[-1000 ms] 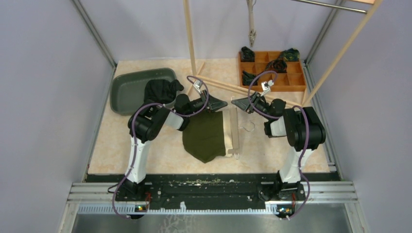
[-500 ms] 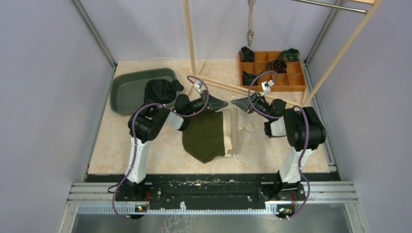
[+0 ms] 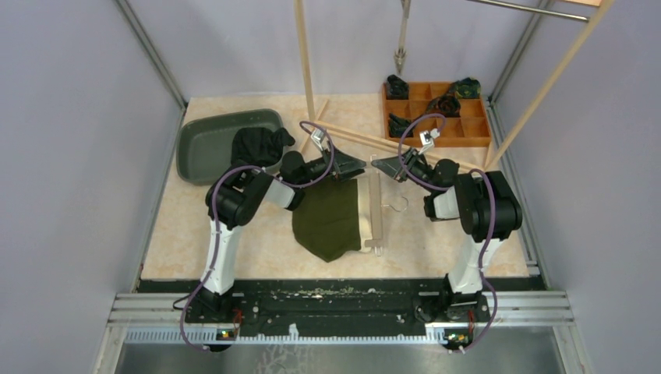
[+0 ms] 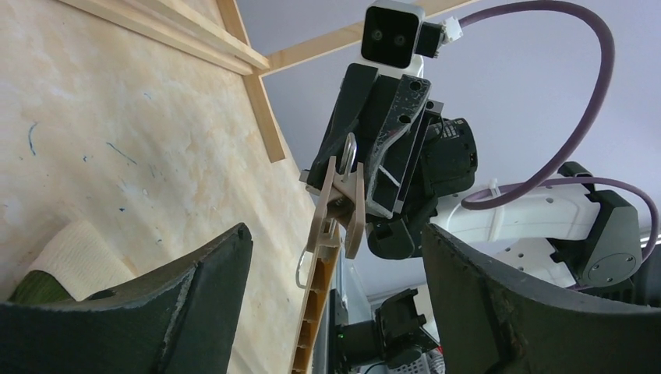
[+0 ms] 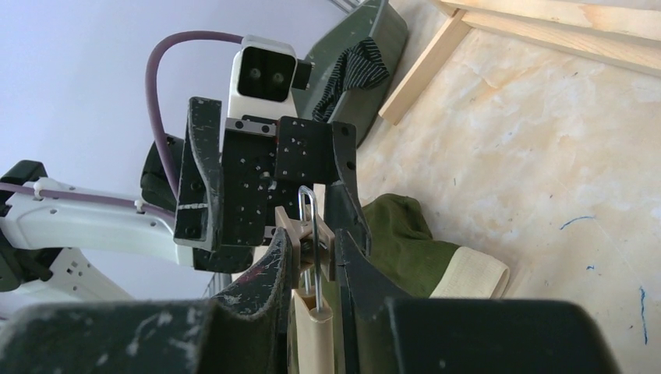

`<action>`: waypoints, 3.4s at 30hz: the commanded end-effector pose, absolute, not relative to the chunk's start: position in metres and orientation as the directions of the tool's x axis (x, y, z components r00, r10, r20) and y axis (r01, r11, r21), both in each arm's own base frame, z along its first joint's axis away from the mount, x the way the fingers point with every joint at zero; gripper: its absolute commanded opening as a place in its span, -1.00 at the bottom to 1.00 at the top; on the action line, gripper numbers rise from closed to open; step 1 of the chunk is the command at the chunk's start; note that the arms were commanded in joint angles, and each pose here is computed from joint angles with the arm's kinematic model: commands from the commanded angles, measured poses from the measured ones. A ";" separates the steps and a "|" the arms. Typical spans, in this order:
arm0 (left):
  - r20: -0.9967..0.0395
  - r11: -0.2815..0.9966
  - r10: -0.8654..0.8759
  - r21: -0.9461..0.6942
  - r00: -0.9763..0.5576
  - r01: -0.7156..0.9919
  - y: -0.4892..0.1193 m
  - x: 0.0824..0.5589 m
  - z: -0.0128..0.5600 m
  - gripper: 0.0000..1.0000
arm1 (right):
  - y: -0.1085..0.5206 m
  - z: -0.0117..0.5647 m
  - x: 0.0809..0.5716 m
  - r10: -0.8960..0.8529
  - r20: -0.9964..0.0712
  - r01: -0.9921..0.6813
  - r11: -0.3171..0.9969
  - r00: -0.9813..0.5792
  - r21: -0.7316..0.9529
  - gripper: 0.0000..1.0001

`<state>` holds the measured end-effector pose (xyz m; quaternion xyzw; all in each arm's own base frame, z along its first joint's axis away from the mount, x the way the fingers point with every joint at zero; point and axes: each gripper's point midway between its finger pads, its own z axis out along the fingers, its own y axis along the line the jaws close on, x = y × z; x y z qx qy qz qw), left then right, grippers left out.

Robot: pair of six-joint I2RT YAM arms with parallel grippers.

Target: Clip the underwear to the hanger

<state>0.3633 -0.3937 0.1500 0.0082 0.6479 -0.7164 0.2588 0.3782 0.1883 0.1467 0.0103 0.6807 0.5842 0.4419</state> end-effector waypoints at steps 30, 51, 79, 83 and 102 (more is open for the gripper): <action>-0.439 0.027 -0.282 -0.893 -0.853 0.450 -0.429 0.315 0.142 0.61 | 0.170 0.173 0.398 0.663 -0.570 -0.486 0.338 -0.486 0.806 -1.00; -0.480 0.082 -0.258 -0.875 -0.838 0.476 -0.434 0.309 0.130 -1.00 | 0.174 0.174 0.388 0.653 -0.559 -0.514 0.289 -0.510 0.807 -0.24; -0.492 0.080 -0.251 -0.869 -0.833 0.489 -0.433 0.307 0.132 -1.00 | 0.175 0.172 0.390 0.659 -0.548 -0.517 0.270 -0.515 0.812 -1.00; -0.494 0.078 -0.253 -0.867 -0.832 0.491 -0.433 0.307 0.134 -1.00 | 0.175 0.171 0.389 0.658 -0.548 -0.518 0.269 -0.516 0.812 -1.00; -0.497 0.070 -0.242 -0.865 -0.833 0.496 -0.435 0.303 0.135 -1.00 | 0.179 0.174 0.391 0.652 -0.542 -0.532 0.241 -0.531 0.812 -0.09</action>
